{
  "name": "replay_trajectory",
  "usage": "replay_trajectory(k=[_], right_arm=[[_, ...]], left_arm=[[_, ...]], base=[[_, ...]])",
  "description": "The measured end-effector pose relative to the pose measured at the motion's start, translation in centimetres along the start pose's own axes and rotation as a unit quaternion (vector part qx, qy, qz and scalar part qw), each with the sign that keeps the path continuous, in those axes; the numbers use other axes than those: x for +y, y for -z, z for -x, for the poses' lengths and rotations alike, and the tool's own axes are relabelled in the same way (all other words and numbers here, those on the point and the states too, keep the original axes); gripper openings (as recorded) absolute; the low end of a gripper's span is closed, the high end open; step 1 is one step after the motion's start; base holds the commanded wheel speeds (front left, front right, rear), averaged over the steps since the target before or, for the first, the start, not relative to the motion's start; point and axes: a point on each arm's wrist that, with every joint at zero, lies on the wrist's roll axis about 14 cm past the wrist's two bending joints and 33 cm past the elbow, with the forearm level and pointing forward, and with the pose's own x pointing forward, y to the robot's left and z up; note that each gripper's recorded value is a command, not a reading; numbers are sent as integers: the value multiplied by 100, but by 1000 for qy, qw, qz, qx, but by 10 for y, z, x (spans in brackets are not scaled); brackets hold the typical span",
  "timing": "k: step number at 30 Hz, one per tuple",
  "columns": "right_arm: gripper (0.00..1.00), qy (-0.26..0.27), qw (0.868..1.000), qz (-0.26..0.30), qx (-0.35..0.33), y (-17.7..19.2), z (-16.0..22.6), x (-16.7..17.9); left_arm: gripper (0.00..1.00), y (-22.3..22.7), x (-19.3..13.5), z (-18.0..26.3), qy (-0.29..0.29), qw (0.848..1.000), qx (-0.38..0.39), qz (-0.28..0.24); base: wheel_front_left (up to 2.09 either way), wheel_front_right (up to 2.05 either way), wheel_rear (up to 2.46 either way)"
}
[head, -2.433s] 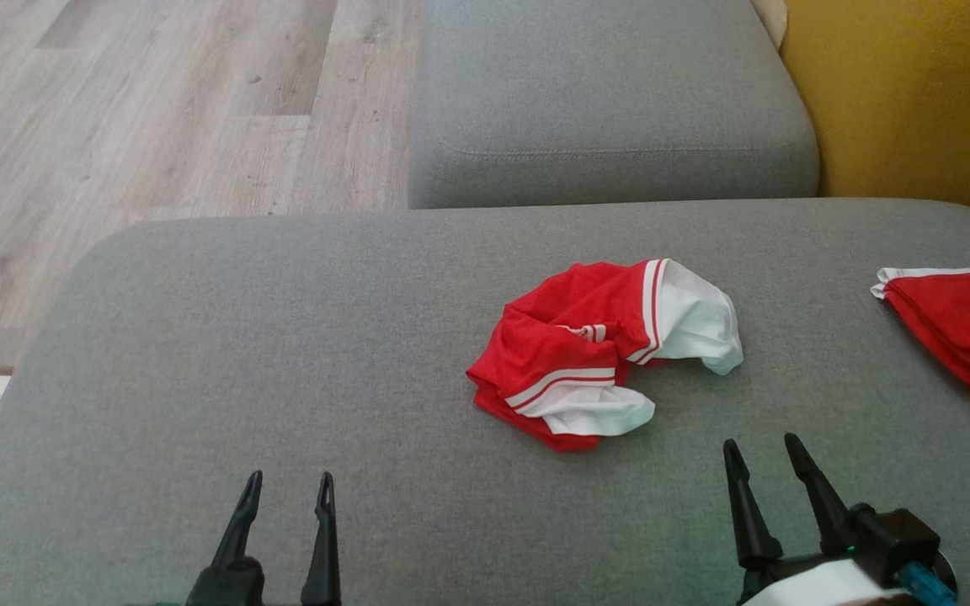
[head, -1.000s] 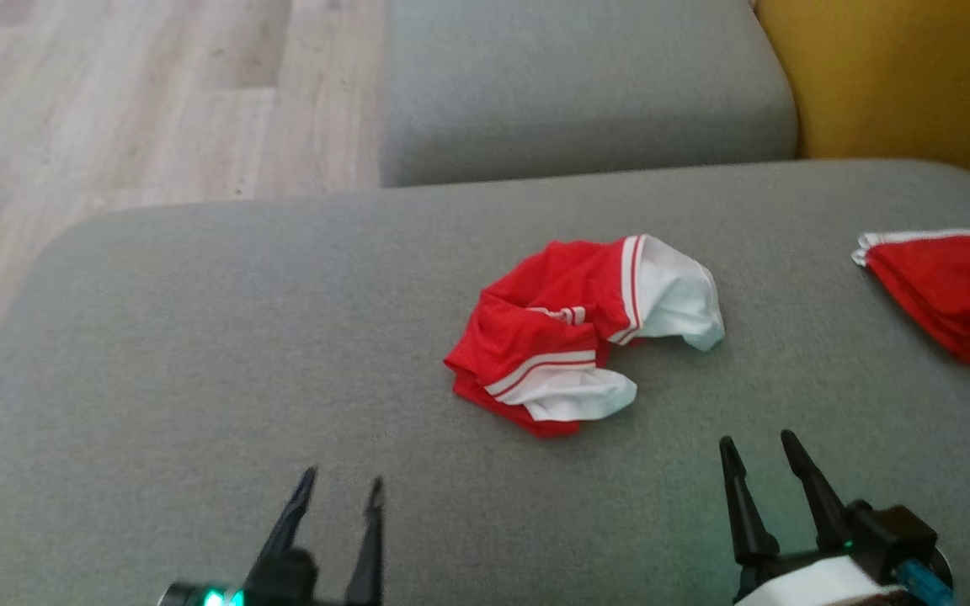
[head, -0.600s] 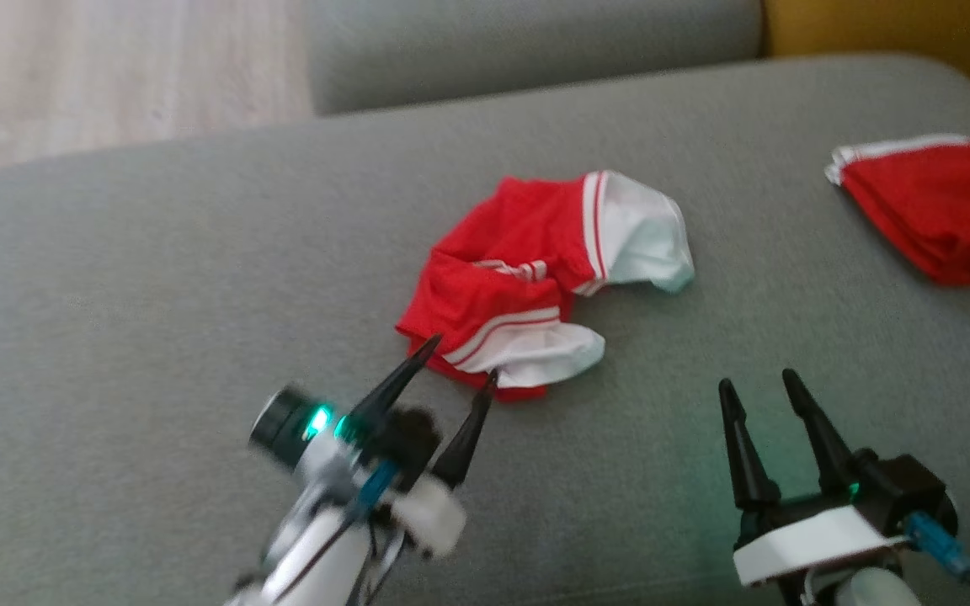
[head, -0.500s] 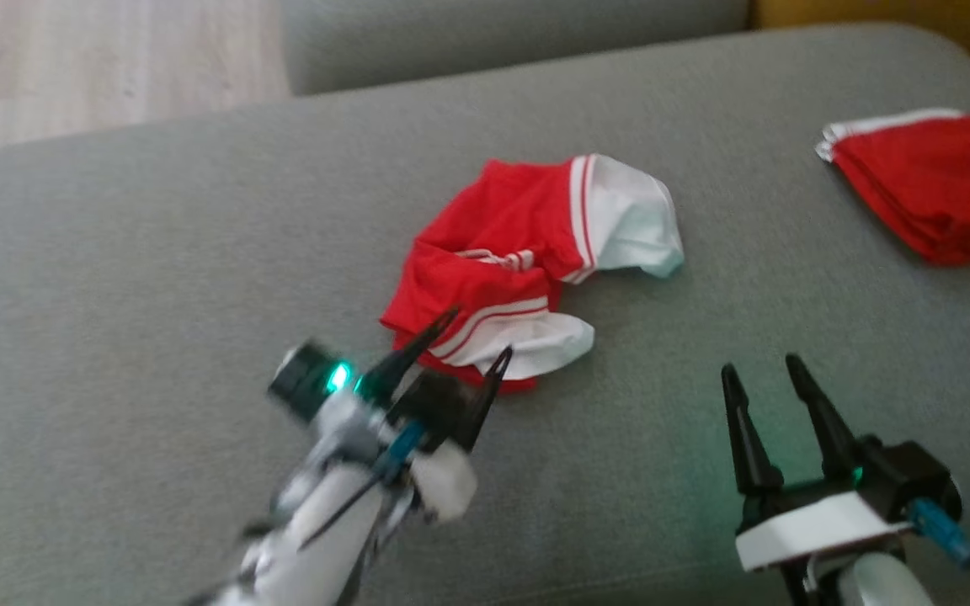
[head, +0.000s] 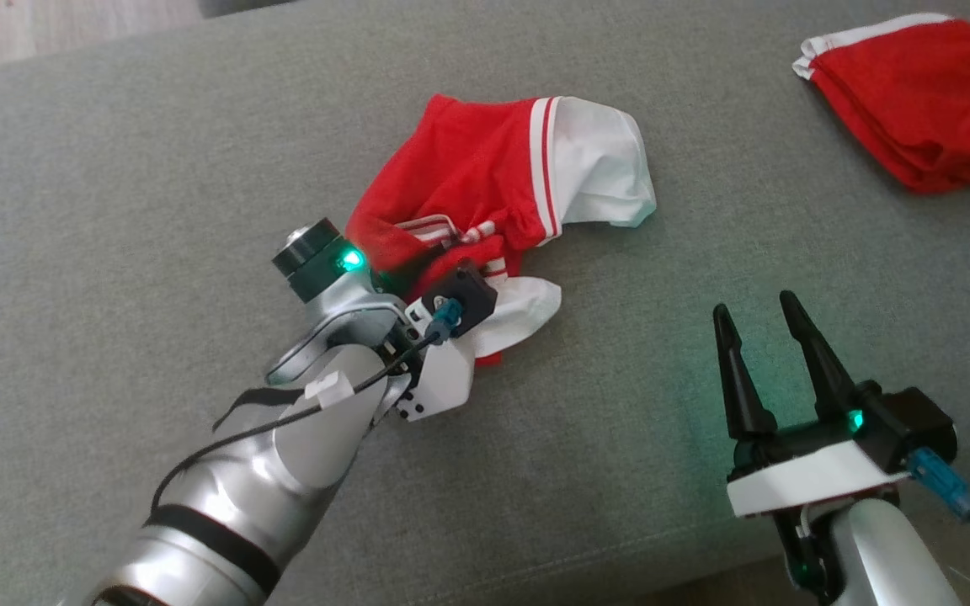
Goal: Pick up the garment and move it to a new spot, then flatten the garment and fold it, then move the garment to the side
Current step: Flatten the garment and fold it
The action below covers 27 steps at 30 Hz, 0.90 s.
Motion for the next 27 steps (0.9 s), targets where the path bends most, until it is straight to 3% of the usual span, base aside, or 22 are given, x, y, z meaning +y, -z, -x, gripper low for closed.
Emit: replay_trajectory(k=[5, 8, 11, 16, 21, 25, 27], right_arm=[[100, 7, 1000, -2, -7, -4, -3, -4], [100, 10, 1000, -3, -13, -9, 1, -5], [100, 13, 1000, -5, -22, -14, 5, -5], [100, 21, 999, -7, -38, -24, 14, -8], [100, 33, 998, -9, -54, -33, 28, -13], [100, 50, 997, -15, -62, -34, 49, -20], [100, 52, 996, -17, -65, -35, 52, -20]], left_arm=[[0, -3, -2, -6, 14, 1000, -12, 19], [0, -32, 5, -5, 7, 995, -65, 71], [0, -78, 17, -3, -2, 982, -137, 133], [0, -192, 64, 13, -10, 945, -283, 166], [0, -310, 114, 65, -18, 877, -437, 197], [0, -345, 148, 96, -68, 841, -479, 242], [0, -328, 153, 91, -90, 844, -457, 265]], base=[[0, 0, 0], [0, 0, 0], [0, 0, 0], [0, 0, 0], [0, 0, 0], [0, 0, 0], [0, 0, 0]])
